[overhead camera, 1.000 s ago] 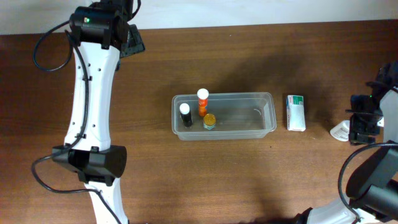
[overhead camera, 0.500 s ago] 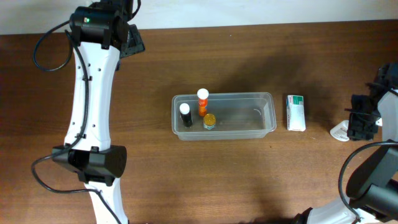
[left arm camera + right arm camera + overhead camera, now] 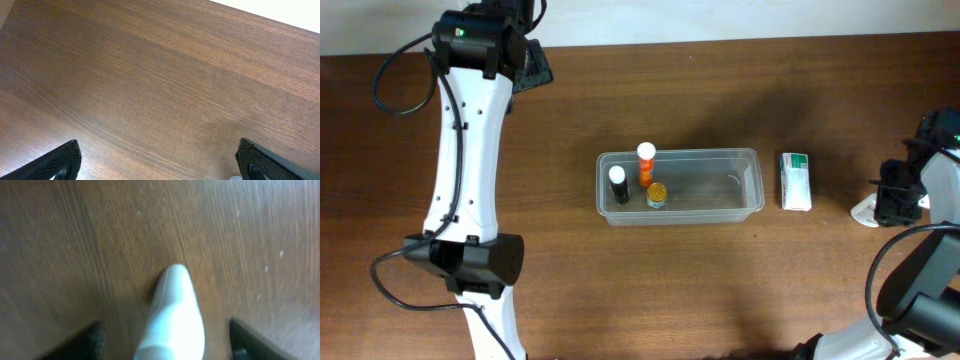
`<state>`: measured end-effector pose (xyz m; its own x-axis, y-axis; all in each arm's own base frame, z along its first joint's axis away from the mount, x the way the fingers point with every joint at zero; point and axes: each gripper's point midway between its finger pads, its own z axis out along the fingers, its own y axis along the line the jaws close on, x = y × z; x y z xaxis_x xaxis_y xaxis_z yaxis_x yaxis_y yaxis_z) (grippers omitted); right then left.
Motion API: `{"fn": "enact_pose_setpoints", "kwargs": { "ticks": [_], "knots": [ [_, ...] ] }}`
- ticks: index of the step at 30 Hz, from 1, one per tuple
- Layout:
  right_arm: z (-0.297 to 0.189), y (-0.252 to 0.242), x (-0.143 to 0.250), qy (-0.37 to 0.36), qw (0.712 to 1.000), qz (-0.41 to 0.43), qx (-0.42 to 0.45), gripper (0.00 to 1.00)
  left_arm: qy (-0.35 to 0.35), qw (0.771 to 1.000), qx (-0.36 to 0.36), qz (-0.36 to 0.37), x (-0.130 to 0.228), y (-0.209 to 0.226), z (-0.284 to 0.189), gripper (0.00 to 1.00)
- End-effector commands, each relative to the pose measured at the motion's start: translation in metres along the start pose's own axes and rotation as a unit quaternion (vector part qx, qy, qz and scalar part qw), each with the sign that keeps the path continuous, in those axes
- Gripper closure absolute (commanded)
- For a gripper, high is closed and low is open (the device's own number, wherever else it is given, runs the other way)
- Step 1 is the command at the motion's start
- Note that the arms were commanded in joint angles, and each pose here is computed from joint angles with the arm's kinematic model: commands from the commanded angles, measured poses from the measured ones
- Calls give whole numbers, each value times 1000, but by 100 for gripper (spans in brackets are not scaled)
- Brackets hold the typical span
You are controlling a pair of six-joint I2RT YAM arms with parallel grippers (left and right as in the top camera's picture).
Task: Pack container
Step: 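Lower right gripper over the clear spray bottle and grasp it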
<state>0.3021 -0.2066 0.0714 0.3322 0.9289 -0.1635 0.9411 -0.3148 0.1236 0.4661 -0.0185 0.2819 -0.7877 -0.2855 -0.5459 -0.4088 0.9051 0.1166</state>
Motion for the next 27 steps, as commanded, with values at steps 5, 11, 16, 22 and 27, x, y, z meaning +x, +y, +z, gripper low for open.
{"fn": "enact_pose_setpoints", "kwargs": {
  "ticks": [5,11,16,22,27],
  "knots": [
    [7,-4,-6,-11,1000,6,11,61,-9,1000,-6,3,-4,5,-4,1],
    [7,-6,-5,-9,1000,-10,14,78,-9,1000,-6,3,-4,5,-4,1],
    [6,-4,-6,-11,998,-64,12,85,-9,1000,-6,3,-4,5,-4,1],
    [-7,15,-12,-24,977,-211,-18,94,-9,1000,-6,3,-4,5,-4,1],
    [-38,45,-10,-40,934,-349,-69,96,-9,1000,-6,3,-4,5,-4,1]
  ]
}}
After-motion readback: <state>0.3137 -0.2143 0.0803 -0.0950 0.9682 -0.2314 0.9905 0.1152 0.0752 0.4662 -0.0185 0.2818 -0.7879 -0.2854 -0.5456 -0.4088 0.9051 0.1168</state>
